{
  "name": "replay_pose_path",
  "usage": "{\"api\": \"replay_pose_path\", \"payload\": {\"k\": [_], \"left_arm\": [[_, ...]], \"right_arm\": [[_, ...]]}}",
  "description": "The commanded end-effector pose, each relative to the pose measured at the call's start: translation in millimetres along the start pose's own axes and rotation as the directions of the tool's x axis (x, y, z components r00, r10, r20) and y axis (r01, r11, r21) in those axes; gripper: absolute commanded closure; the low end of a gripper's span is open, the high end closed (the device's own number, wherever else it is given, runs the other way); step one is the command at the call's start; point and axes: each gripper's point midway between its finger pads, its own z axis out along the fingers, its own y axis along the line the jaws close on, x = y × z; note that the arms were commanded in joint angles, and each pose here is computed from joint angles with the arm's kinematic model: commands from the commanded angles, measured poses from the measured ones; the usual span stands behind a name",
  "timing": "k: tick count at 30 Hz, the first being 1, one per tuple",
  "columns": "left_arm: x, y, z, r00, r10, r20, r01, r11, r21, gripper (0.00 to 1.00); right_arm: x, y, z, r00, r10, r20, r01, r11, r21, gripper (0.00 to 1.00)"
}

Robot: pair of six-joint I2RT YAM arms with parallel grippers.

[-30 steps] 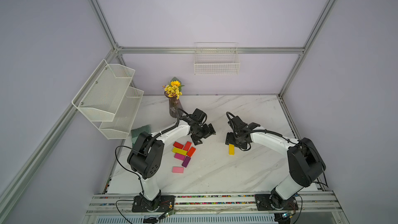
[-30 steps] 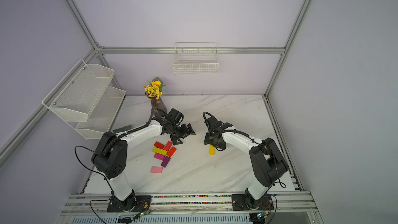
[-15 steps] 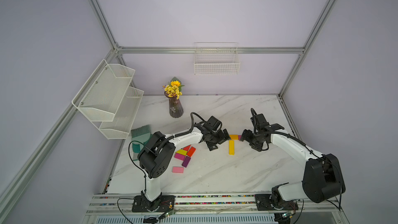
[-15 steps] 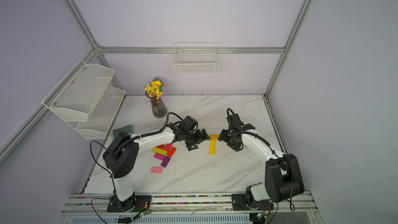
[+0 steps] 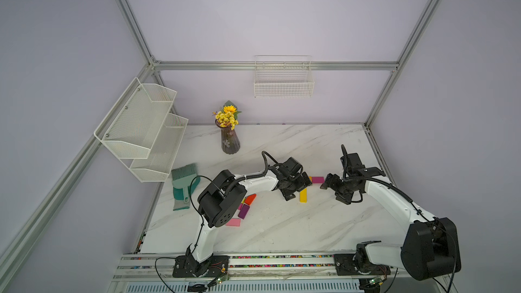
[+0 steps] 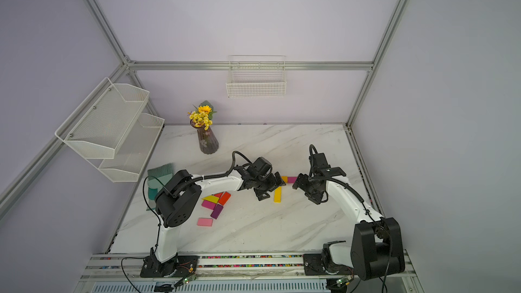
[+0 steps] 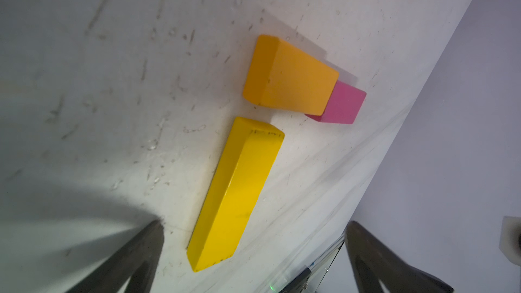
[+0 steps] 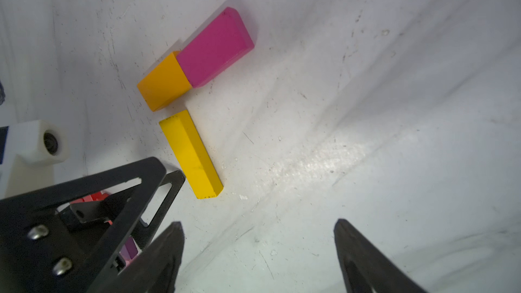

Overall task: Assemble the letter c with building blocks
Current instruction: Assemble the building block at the center of the board.

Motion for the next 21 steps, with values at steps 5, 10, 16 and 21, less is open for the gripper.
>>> {"api": "replay_pose_path", "payload": {"k": [5,10,16,21], "left_arm": [[-1,-26,2,1.000,0.002,0.028,-0.003,0.998,0.061,0.00],[2,-30,3,1.000,0.002,0.025,-0.004,0.998,0.069,0.00],[4,-35,4,1.000,0.005,0.020,-0.006,0.997,0.083,0.00],[7,-38,4,1.000,0.007,0.012,-0.008,0.996,0.090,0.00]], "right_arm": [[11,-11,-2,1.000,0.004,-0.029,-0.004,1.000,0.002,0.14],[11,-11,-5,1.000,0.004,-0.025,-0.004,1.000,-0.003,0.14],[11,-12,-5,1.000,0.010,-0.024,-0.011,1.000,-0.003,0.14],[12,-13,-4,1.000,0.014,-0.025,-0.015,1.000,-0.002,0.14]]}}
